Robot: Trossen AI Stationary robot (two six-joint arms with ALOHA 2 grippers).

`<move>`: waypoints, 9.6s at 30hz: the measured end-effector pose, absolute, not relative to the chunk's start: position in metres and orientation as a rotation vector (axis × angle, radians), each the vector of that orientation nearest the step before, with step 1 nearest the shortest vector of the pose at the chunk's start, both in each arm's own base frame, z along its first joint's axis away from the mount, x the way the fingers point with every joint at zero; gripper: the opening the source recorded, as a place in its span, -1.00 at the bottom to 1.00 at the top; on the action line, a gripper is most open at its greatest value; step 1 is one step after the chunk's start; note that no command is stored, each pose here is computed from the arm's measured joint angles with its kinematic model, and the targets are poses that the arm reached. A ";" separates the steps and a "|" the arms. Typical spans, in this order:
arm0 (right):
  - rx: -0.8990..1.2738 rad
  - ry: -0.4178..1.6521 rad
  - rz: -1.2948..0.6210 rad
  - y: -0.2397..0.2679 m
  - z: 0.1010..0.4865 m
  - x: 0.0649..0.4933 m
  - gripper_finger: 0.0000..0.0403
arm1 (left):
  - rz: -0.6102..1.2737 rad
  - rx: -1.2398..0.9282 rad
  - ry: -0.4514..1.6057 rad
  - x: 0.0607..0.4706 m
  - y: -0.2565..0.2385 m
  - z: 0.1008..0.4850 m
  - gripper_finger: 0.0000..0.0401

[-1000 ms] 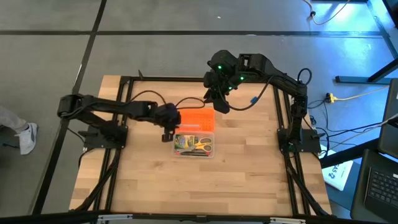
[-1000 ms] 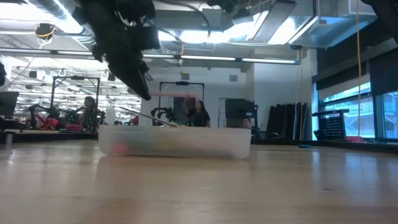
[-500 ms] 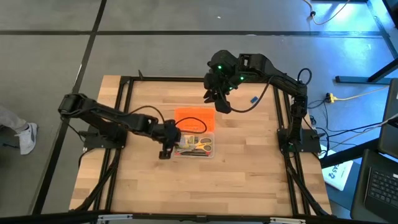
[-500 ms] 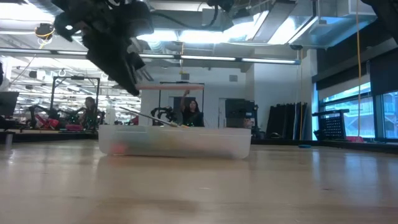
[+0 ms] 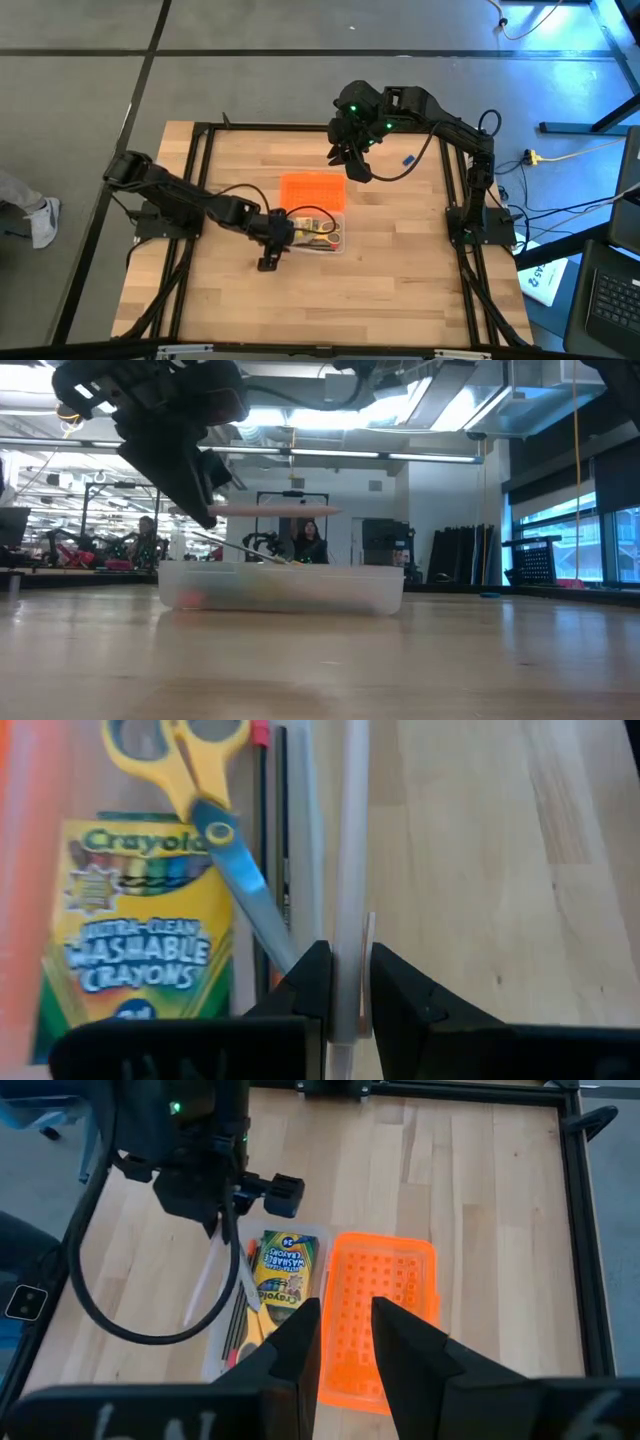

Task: Pack school essentials
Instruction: Put the pink pen into the supply box, then put the blue eraser into the supply box

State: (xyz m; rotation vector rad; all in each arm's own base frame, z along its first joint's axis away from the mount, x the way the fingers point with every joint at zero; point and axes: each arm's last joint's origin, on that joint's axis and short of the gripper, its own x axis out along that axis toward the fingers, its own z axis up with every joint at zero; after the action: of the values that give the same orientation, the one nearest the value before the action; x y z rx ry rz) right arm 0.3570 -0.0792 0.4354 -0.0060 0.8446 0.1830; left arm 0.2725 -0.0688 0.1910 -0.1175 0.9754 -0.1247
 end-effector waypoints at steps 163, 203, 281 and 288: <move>1.162 0.742 -1.282 -0.065 0.351 0.203 -0.53 | -0.005 -0.126 0.336 0.215 0.089 0.302 -0.57; 1.149 0.832 -1.317 -0.087 0.332 0.221 -0.58 | 0.028 -0.044 0.345 0.215 0.090 0.302 -0.57; 1.678 1.022 -1.647 -0.232 0.143 0.202 0.24 | 0.067 -0.005 0.355 0.215 0.091 0.301 -0.57; 1.623 1.018 -1.683 -0.234 0.141 0.197 0.24 | 0.068 -0.006 0.355 0.215 0.091 0.301 -0.57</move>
State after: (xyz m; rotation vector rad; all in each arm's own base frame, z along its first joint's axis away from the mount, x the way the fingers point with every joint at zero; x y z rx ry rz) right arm 0.1973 -0.2344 0.1412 1.6228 1.0178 -1.6831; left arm 0.2150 0.0908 0.3013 -0.0065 0.3553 0.0682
